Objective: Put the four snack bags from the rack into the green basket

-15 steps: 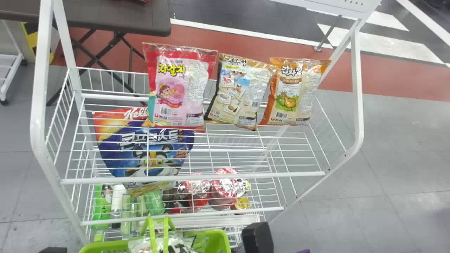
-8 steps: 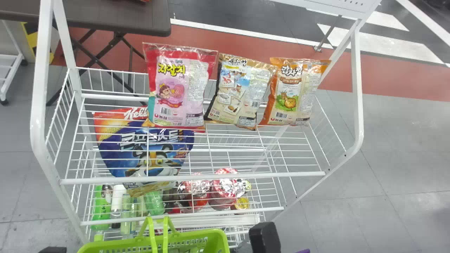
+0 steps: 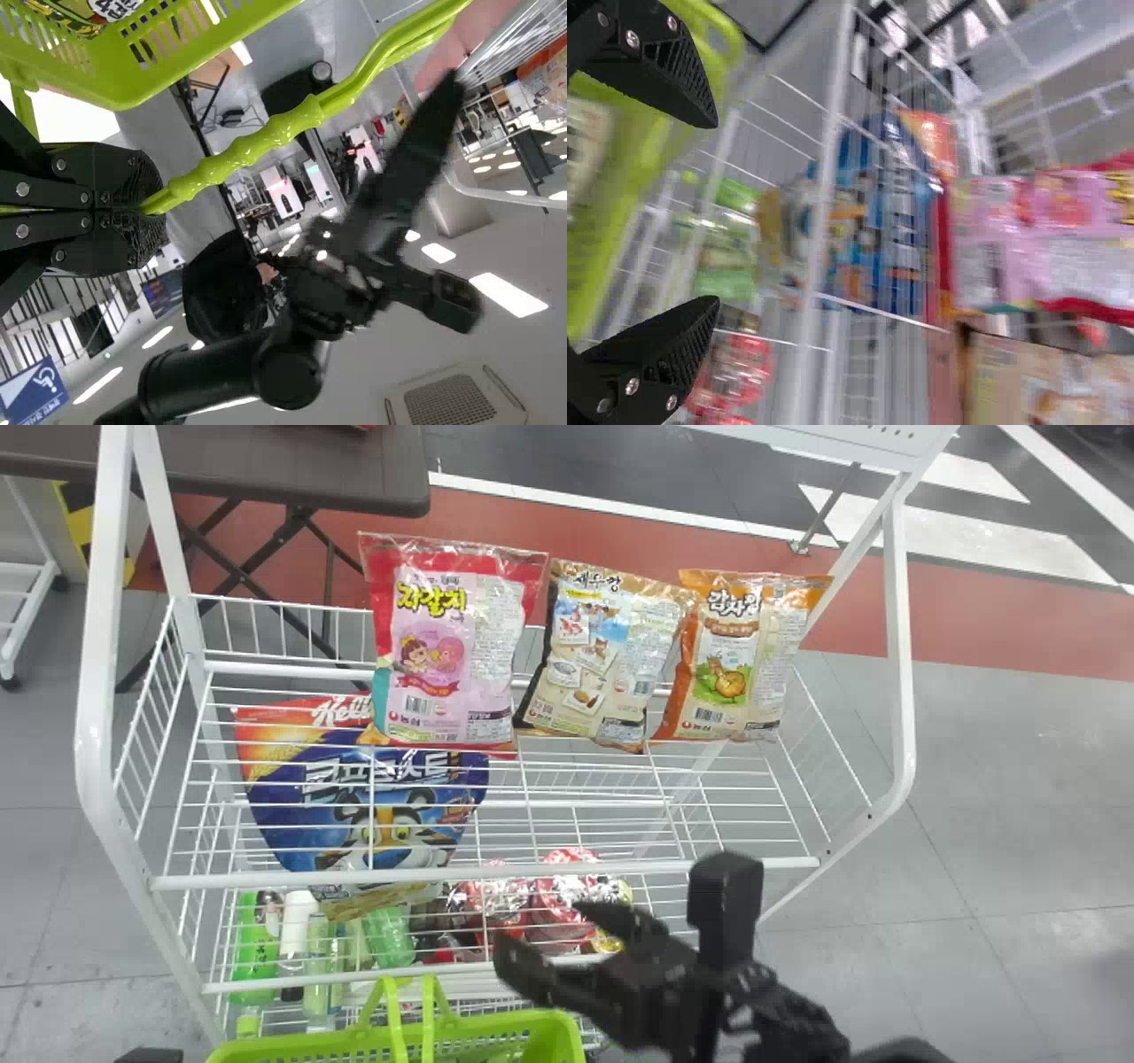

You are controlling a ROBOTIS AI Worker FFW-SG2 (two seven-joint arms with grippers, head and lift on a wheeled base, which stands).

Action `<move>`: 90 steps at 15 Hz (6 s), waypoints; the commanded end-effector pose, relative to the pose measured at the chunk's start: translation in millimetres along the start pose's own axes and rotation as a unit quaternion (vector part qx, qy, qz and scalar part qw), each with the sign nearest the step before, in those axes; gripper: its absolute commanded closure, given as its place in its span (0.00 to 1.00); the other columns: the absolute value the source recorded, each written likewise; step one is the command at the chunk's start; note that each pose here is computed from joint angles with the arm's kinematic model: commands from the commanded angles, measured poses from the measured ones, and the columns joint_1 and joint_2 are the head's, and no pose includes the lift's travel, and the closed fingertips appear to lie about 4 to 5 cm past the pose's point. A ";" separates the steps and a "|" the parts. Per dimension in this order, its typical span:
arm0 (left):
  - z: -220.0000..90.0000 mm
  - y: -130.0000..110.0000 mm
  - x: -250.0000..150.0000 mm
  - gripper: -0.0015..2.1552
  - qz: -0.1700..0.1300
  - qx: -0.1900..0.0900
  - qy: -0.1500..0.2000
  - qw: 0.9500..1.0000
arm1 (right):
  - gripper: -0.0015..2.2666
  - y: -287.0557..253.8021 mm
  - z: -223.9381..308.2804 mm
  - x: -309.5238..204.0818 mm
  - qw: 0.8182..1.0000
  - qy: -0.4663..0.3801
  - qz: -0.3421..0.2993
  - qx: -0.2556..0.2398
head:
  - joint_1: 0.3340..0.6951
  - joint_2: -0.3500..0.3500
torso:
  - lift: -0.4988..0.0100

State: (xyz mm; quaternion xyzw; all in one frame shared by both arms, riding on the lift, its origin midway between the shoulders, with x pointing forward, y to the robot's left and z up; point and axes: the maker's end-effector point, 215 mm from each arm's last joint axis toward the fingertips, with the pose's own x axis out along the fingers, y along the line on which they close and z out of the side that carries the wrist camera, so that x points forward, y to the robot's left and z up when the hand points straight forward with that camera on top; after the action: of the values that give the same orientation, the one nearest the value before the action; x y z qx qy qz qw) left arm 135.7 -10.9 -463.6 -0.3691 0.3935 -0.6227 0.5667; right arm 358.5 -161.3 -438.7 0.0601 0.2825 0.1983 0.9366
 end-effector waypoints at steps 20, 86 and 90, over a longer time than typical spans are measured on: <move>2.1 7.2 -11.5 0.98 0.000 -0.004 -0.010 1.000 | 0.97 -1.4 151.8 163.5 0.966 -0.188 -0.156 -0.088 | 1.00 0.28 | 0.97; 8.4 8.1 11.2 0.98 0.021 0.011 -0.001 1.000 | 0.44 -174.7 174.6 88.6 0.948 -0.182 -0.257 -0.042 | 1.00 0.00 | 0.97; 8.0 8.8 12.1 0.98 0.022 0.010 -0.001 1.000 | 0.97 -144.0 178.0 81.3 0.949 -0.213 -0.229 -0.047 | 1.00 0.00 | 0.97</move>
State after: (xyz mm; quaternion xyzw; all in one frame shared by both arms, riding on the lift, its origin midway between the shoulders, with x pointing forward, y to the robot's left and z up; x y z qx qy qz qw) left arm 145.6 -23.9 -468.1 -0.3556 0.3947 -0.6134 0.5844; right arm 570.8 -267.6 -374.2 -0.0115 0.0907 -0.0315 0.9953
